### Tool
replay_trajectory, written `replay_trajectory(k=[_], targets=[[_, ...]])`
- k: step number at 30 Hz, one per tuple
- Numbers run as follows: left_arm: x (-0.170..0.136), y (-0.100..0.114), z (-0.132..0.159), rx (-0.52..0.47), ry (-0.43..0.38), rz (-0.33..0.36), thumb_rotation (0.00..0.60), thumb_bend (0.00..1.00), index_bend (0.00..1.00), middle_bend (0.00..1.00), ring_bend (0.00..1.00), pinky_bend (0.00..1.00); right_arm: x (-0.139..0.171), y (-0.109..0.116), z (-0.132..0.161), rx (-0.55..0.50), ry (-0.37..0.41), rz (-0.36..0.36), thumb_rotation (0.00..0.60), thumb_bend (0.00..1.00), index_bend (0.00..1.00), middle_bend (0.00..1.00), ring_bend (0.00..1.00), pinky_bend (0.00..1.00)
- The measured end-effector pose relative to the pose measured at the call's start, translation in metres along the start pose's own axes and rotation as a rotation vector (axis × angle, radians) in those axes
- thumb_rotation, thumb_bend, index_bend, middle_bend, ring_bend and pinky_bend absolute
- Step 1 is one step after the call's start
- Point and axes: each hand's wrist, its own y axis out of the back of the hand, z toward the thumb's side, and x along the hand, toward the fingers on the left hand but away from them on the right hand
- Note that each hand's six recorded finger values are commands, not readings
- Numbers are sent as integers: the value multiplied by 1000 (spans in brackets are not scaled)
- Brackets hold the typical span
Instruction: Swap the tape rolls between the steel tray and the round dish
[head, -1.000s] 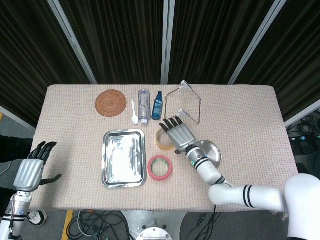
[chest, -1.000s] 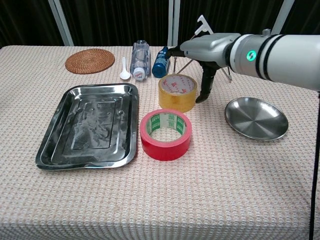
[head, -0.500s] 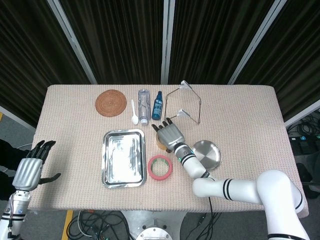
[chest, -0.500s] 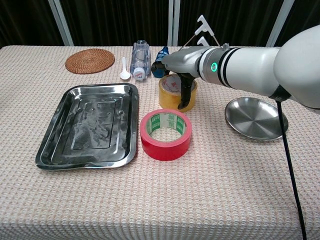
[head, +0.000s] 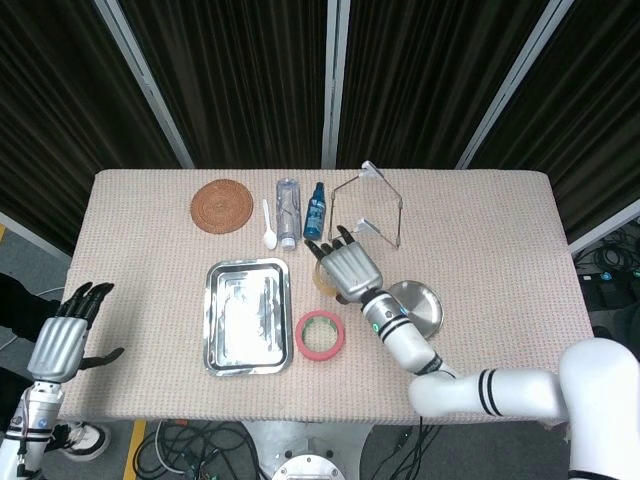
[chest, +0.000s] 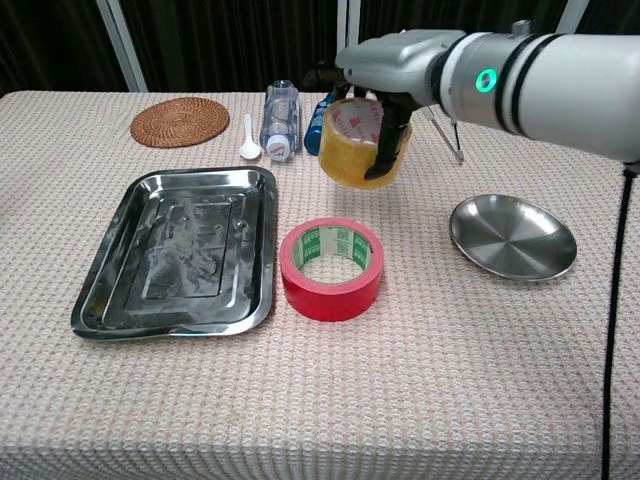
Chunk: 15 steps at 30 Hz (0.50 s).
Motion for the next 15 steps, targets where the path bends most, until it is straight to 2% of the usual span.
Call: replay_trajectory(k=[2,5,9,15], targets=[[1,-1,2,2,-7,-2,600,70,90,102,44,214,19,4,-7,3,-6,-15,600,169,0,406,316,56],[3,-2,7,4,-21,-6,600,71,90,102,43,214,56,3,-31,8,-55,-22,600,171,0,415,328,56],[6,-3,15,8,-39,-9,600,71,90,102,43,214,99,-20,-68,5,-141,12,600,173,0,417,328,56],[7,-7,18,16,-46,-29,600,70,90,102,43,213,116,-52,-92,-56,-195,52,600,176,0,412,323,56]])
